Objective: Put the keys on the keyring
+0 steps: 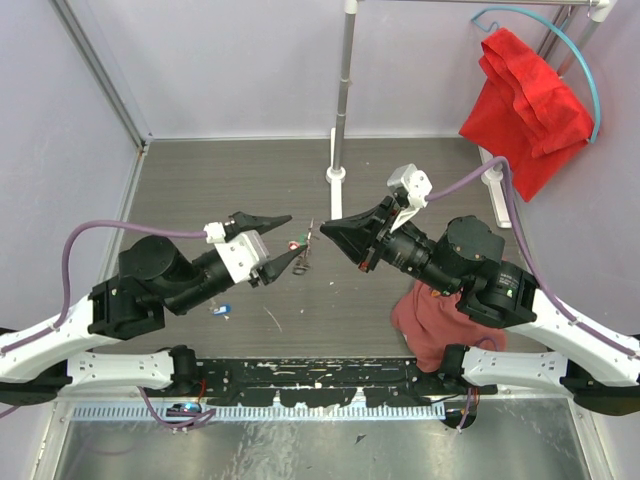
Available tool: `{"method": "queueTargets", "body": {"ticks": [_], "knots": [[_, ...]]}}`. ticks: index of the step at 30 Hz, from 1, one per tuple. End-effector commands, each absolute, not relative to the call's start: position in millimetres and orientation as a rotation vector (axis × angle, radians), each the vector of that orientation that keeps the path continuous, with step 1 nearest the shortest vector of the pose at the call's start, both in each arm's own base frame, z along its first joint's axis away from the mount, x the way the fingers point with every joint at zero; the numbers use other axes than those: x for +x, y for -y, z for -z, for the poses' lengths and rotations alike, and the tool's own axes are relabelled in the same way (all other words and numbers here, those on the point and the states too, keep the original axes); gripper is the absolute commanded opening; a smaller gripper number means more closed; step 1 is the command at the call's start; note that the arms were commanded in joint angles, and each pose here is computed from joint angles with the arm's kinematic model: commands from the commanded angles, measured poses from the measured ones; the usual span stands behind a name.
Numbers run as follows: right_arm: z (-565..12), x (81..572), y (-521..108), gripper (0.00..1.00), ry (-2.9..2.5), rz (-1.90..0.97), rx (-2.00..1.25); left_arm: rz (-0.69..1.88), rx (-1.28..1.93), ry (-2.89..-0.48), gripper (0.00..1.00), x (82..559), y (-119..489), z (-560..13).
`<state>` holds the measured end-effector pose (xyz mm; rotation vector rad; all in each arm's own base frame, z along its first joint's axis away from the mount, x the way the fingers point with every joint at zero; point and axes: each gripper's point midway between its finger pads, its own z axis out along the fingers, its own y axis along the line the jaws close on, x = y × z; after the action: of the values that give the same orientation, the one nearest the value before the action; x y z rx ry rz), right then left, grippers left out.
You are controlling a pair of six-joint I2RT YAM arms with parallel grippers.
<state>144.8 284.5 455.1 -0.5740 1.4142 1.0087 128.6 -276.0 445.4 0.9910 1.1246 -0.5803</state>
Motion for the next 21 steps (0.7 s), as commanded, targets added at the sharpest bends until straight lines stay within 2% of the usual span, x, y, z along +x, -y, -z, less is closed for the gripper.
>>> {"method": "queueTargets", "body": {"ticks": [1, 3, 10, 15, 21], "knots": [[-495, 140, -271, 0.01, -1.319, -1.058, -0.500, 0.549, 0.925, -1.133, 0.57, 136, 268, -458], [-496, 140, -272, 0.01, -1.318, -1.063, -0.500, 0.552, 0.978, -1.090, 0.60, 130, 271, -457], [-492, 142, -276, 0.01, -1.334, -1.065, -0.499, 0.571, 0.989, -1.050, 0.59, 125, 277, -465], [-494, 139, -280, 0.01, -1.328, -1.092, -0.504, 0.554, 1.022, -1.036, 0.62, 125, 283, -461], [-492, 140, -284, 0.01, -1.333, -1.104, -0.501, 0.519, 0.996, -1.057, 0.52, 133, 287, -468]]}}
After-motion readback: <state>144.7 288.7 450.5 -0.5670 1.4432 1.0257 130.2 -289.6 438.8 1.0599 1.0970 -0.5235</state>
